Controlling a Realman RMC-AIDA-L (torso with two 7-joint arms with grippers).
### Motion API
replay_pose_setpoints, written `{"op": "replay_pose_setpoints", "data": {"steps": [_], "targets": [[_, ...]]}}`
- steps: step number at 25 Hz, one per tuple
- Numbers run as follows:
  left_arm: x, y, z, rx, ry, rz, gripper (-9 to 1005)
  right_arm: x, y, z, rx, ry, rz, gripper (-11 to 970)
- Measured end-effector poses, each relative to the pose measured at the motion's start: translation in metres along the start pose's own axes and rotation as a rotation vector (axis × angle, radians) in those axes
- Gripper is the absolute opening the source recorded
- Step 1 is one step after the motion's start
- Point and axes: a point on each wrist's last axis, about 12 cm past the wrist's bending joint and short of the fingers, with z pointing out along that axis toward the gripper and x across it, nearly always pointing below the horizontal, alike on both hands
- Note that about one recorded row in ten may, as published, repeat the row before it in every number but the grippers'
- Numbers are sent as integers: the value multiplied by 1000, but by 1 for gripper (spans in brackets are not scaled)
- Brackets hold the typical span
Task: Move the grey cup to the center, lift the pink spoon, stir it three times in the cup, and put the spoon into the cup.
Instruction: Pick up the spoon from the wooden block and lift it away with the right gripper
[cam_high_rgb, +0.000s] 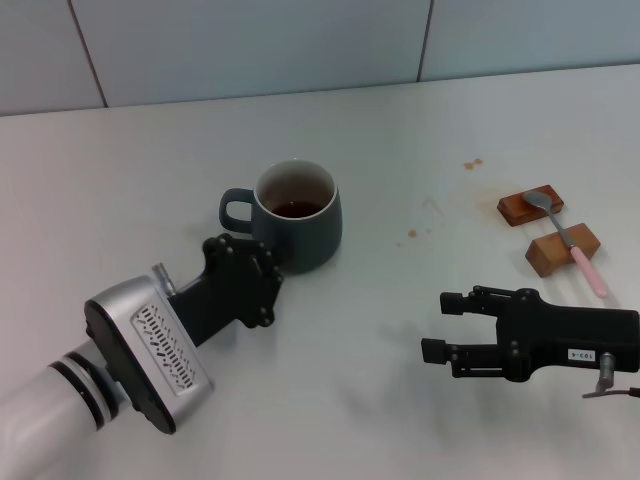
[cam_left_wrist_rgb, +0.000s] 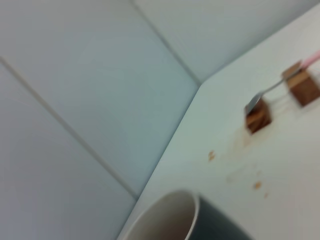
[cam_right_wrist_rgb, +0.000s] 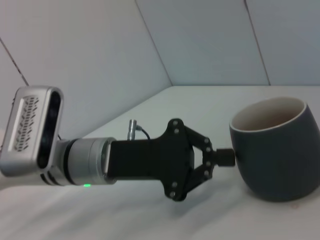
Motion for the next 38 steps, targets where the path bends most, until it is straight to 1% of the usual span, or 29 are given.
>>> {"op": "replay_pose_setpoints", "data": {"steps": [3, 4, 5, 7, 9, 10, 11, 12, 13, 14, 15, 16, 17, 18, 19, 20, 21, 23, 25, 26, 29, 30, 31, 35, 38], "targets": [[-5, -2, 0, -8, -35, -19, -1, 0, 0, -1, 1, -7, 3, 828], [-7, -3, -3, -21, -52, -33, -1, 1, 0, -2, 8, -14, 7, 828], [-8, -5, -10, -48, -85, -72, -1, 2, -1, -5, 21, -30, 19, 827], [-9, -5, -19, -76, -119, -124, -1, 4, -2, -12, 52, -79, 61, 827], [-8, 0, -36, -111, -194, -251, -1, 9, -4, -23, 96, -194, 142, 827], [-6, 2, -44, -111, -222, -302, -1, 14, -3, -37, 131, -345, 227, 827], [-4, 5, -50, -108, -240, -341, -1, 14, -3, -37, 131, -345, 227, 827], [-4, 5, -50, -108, -240, -341, -1, 17, -1, -44, 139, -426, 267, 827], [4, 16, -70, -51, -287, -484, -1, 19, 2, -52, 148, -503, 300, 827], [7, 19, -73, -36, -285, -518, -1, 22, 6, -60, 152, -584, 337, 827], [9, 21, -77, -15, -281, -560, -1, 29, 12, -70, 160, -700, 413, 827], [9, 21, -77, -15, -281, -560, -1, 29, 12, -70, 160, -700, 413, 827], [15, 26, -81, 12, -254, -602, -1, 34, 16, -75, 167, -762, 473, 827], [25, 34, -88, 58, -189, -648, -1, 40, 19, -80, 179, -824, 551, 827], [27, 36, -89, 72, -171, -652, 25, 46, 21, -83, 189, -875, 616, 827], [30, 39, -91, 91, -146, -660, 51, 61, 27, -89, 214, -962, 777, 827], [33, 41, -92, 116, -120, -660, 78, 61, 27, -89, 214, -962, 777, 827], [34, 43, -94, 135, -105, -657, 130, 76, 31, -91, 236, -1009, 921, 827], [35, 45, -95, 155, -91, -648, 349, 92, 36, -90, 272, -1036, 1052, 827], [35, 46, -95, 159, -89, -646, 370, 92, 36, -90, 272, -1036, 1052, 828], [35, 46, -94, 169, -86, -640, 435, 102, 38, -88, 313, -1047, 1114, 828], [35, 46, -93, 179, -82, -635, 456, 104, 35, -86, 337, -1037, 1135, 828], [35, 46, -93, 179, -82, -635, 478, 104, 35, -86, 337, -1037, 1135, 828], [35, 44, -90, 197, -72, -628, 564, 106, 27, -78, 380, -1001, 1174, 828], [35, 45, -89, 200, -67, -627, 651, 106, 24, -73, 384, -987, 1187, 828]]}}
